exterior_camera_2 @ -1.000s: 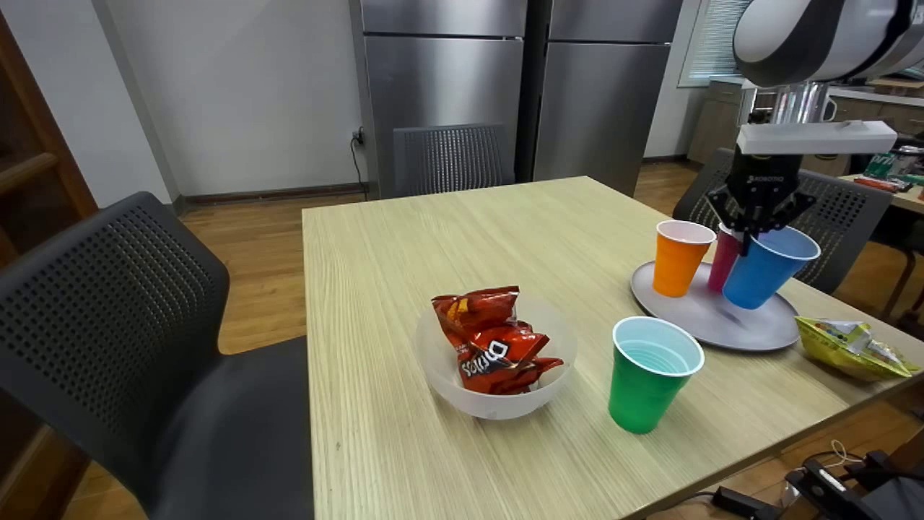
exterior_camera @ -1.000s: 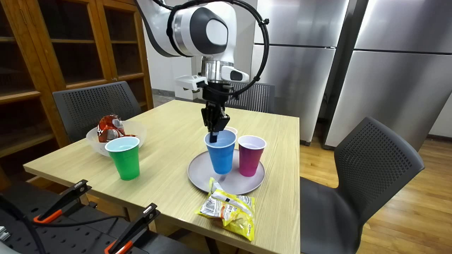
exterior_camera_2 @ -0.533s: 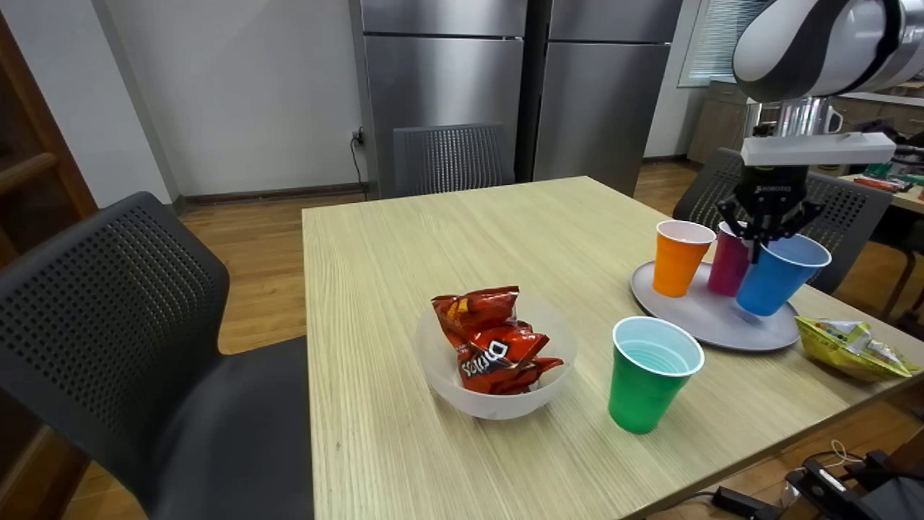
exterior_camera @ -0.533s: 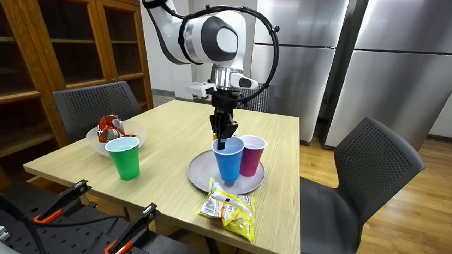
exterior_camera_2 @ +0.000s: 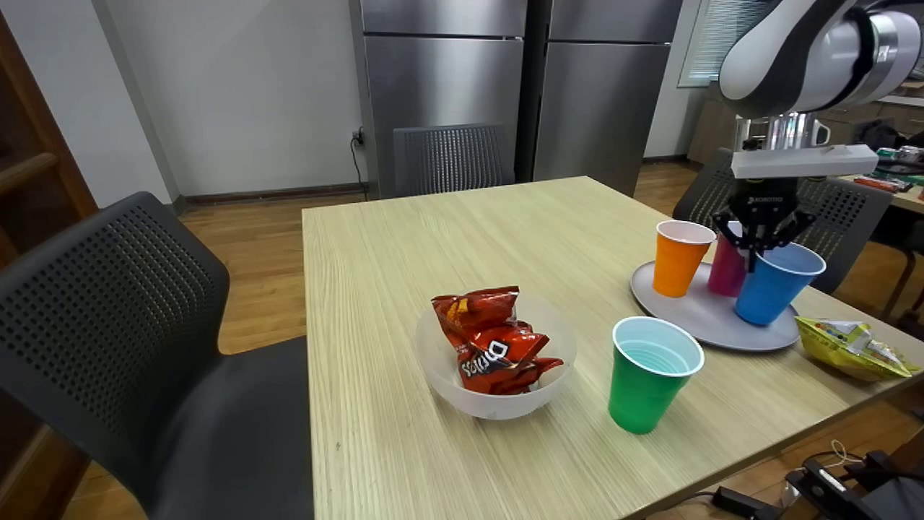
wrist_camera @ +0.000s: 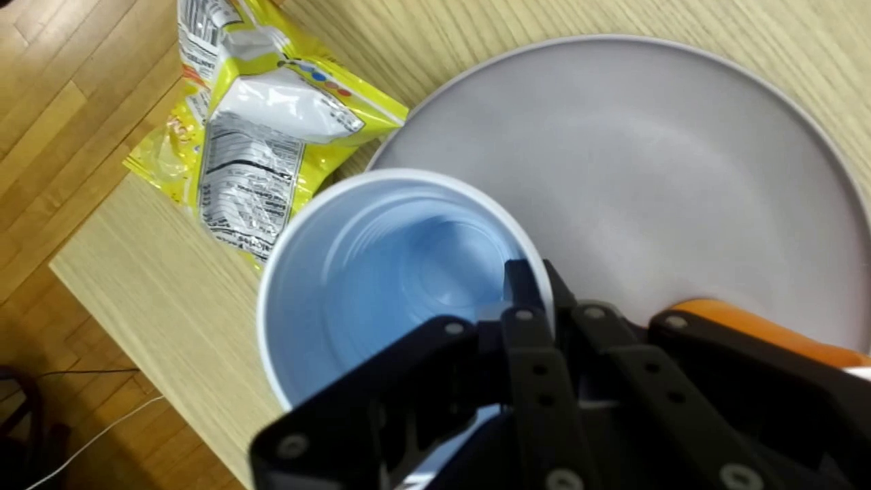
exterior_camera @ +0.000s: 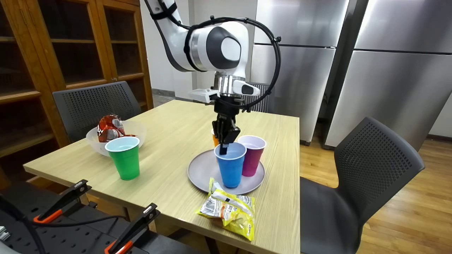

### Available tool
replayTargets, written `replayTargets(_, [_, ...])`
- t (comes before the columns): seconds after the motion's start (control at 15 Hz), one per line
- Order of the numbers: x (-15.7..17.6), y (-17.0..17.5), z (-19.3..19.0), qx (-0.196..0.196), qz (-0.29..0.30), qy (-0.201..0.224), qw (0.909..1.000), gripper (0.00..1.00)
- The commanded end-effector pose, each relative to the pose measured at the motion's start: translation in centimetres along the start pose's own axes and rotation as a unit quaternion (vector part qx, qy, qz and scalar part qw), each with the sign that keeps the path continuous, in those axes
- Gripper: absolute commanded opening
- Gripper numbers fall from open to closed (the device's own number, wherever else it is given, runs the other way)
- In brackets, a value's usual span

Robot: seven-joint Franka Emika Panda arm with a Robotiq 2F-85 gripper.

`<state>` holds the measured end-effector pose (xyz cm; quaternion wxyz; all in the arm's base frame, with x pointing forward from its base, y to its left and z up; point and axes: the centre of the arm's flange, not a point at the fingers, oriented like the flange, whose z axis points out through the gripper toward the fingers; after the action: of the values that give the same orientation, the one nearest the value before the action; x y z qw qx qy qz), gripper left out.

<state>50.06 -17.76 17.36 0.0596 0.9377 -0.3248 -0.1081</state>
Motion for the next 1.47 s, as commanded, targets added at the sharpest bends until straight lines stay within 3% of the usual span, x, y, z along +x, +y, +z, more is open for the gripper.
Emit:
replayTargets(0.0, [1.1, -0.3, -0.1, -0.011, 0.013, -0.014, 0.9998, 0.01])
replayTargets(0.13, [1.1, -0.4, 0.1, -0.012, 0.013, -0.017, 0.9997, 0.01])
replayTargets(0.2, [1.0, -0.4, 0.2, -0.013, 0.013, -0.019, 0.9997, 0.29])
replayTargets(0.33, [0.9, -0.4, 0.3, -0.014, 0.012, -0.019, 0.9996, 0.36])
replayTargets(0.87, [-0.4, -0.1, -0.5, -0.009, 0.007, -0.012, 0.9999, 0.96])
replayTargets(0.93, [-0.5, 0.0, -0.6, -0.007, 0.007, -0.01, 0.9999, 1.0])
replayTargets(1.4, [-2.6, 0.3, -2.9, 0.0, -0.002, 0.009, 1.0, 1.0])
